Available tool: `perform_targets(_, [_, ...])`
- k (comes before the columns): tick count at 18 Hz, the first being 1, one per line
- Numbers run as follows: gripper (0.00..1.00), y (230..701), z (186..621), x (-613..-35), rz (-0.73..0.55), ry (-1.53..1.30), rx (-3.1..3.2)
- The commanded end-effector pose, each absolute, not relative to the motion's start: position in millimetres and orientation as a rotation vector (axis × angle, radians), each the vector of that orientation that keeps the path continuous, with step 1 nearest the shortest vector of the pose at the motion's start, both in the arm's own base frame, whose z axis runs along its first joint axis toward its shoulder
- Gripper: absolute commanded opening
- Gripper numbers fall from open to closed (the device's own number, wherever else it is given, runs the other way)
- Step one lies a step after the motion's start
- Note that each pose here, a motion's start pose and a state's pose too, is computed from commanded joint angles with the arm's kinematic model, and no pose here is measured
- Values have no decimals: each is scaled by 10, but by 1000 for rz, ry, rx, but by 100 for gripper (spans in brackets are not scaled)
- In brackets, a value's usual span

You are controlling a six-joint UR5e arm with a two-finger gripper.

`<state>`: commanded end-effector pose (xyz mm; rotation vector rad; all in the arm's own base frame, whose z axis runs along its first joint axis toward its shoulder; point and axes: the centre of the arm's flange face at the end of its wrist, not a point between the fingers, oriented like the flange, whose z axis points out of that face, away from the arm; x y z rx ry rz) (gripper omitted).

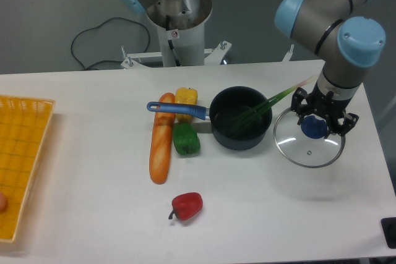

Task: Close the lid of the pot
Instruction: 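Lift the glass lid by its blue knob and carry it over the black pot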

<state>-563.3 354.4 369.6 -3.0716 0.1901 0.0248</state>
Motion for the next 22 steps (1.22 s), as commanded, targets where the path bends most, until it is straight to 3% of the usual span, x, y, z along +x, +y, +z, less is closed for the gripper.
perform_targets(14, [49, 3524, 4005, -5236, -70, 184, -3095])
perform_targets(22, [49, 3496, 3872, -4757, -109, 231, -3158])
